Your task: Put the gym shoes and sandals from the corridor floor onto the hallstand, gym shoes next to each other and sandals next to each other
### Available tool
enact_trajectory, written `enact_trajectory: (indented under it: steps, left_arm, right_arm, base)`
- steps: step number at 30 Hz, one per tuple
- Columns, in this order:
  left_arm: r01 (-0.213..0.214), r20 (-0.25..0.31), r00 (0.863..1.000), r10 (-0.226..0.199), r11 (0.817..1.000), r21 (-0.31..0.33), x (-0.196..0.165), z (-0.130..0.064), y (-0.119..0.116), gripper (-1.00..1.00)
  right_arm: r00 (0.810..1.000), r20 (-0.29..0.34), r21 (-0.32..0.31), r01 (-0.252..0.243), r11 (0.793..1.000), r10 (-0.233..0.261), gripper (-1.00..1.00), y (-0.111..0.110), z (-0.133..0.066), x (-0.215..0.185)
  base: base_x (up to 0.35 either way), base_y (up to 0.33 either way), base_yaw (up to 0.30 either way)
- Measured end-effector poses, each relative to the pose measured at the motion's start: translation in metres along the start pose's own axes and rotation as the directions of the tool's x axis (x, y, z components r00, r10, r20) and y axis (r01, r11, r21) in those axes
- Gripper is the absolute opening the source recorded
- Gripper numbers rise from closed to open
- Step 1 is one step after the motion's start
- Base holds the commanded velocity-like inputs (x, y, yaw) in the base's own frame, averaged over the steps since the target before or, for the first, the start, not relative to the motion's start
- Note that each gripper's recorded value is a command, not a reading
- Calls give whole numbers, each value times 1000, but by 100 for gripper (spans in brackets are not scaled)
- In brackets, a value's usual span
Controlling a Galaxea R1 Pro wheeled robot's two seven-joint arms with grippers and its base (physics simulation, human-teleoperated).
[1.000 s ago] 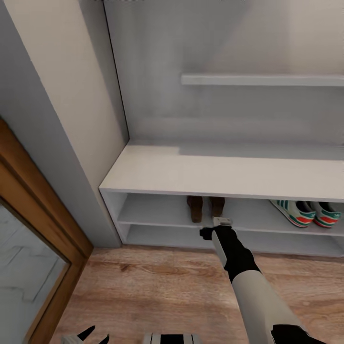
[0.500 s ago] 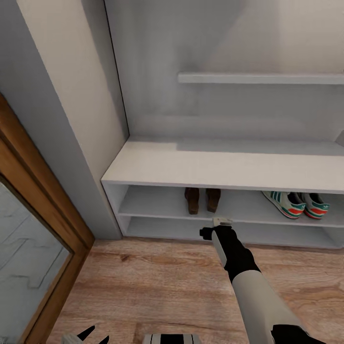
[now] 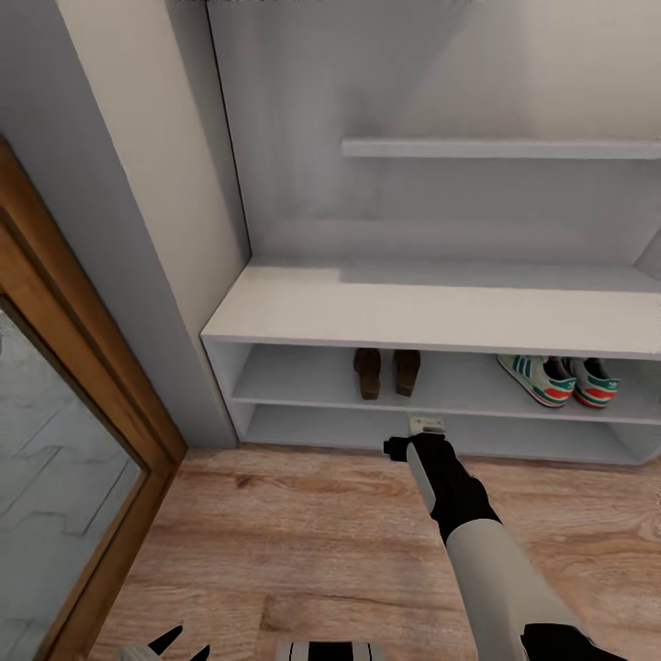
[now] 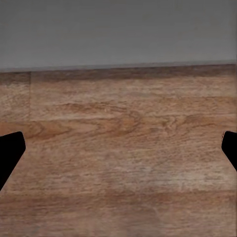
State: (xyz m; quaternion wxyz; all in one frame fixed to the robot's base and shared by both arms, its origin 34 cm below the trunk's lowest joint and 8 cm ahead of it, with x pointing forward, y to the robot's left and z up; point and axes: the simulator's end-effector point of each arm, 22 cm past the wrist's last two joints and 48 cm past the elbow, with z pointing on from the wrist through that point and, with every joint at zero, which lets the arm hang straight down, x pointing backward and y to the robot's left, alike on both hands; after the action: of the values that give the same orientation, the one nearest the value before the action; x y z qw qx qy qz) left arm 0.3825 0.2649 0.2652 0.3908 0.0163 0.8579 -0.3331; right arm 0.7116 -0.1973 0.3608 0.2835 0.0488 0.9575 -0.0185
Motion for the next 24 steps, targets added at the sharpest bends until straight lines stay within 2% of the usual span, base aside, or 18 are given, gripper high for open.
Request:
enact_trajectory:
  steps: [12, 24]
  left_arm:
    - [3, 2, 1000, -3, 1000, 0, 0, 0, 0, 100]
    - [5, 5, 1000, -5, 1000, 7, 0, 4, -5, 100]
  right_arm:
    - [1000, -4, -2, 2, 1000, -2, 100, 1, 1, 1]
    - [1000, -7, -1, 3, 1000, -3, 100, 1, 1, 3]
  base:
    - [-302, 0, 0]
    - [-66, 0, 0]
